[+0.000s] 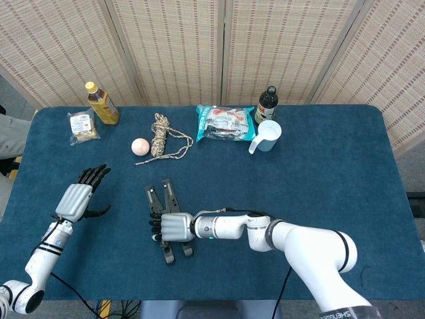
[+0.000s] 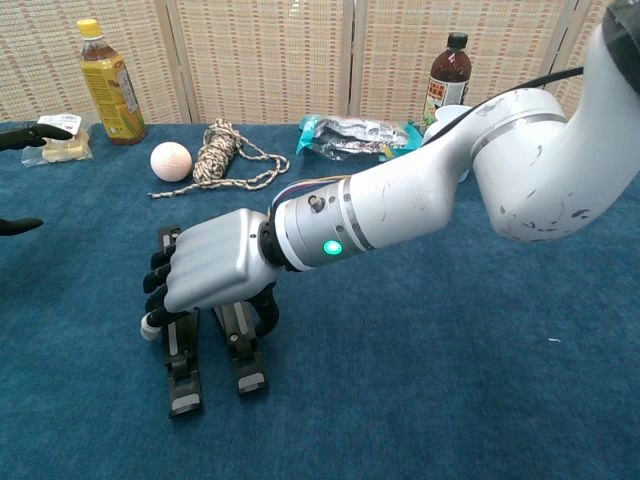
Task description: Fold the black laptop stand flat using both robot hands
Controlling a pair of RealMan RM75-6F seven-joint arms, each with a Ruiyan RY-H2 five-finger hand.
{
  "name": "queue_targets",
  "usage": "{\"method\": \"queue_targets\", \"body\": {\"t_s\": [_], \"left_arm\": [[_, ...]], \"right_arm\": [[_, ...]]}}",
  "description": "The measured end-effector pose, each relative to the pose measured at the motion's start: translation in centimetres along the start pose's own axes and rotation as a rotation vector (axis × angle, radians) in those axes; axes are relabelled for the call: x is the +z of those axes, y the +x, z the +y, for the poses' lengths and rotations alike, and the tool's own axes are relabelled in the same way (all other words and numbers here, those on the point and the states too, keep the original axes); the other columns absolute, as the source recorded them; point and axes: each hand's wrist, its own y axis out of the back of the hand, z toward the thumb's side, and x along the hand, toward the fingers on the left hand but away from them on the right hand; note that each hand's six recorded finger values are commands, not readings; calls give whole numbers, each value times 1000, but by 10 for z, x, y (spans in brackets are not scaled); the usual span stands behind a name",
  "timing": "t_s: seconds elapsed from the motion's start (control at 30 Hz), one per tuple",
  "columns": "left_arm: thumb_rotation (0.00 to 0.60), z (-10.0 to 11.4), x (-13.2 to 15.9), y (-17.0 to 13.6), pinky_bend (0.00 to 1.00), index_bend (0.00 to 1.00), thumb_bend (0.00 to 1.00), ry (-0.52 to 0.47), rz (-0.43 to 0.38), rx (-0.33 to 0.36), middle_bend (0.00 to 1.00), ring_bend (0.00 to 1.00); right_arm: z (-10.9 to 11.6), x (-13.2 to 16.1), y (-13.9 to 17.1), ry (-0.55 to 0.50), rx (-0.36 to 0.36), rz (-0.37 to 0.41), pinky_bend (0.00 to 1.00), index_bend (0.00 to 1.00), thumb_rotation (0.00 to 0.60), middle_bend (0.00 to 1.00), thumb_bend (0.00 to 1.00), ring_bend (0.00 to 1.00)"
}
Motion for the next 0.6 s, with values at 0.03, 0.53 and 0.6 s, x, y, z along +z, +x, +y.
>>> {"method": "queue_targets", "body": {"t_s": [0.03,0.53,0.6], "left_arm": [[600,0,0,0,0,39,250,1,0,0,0,0],[600,-1,-1,0,0,35,250,2,2,-2,0,0],[600,-1,0,0,0,34,250,2,1,-2,0,0]], "right_arm": [[0,0,0,-1,-6,-2,0,246,600,349,156,0],[4,-4,-4,-27,-81,-21,20,451,600,545,212,178],[4,-5,-4,-28,-90,-23,24,458,600,559,217,193]]}}
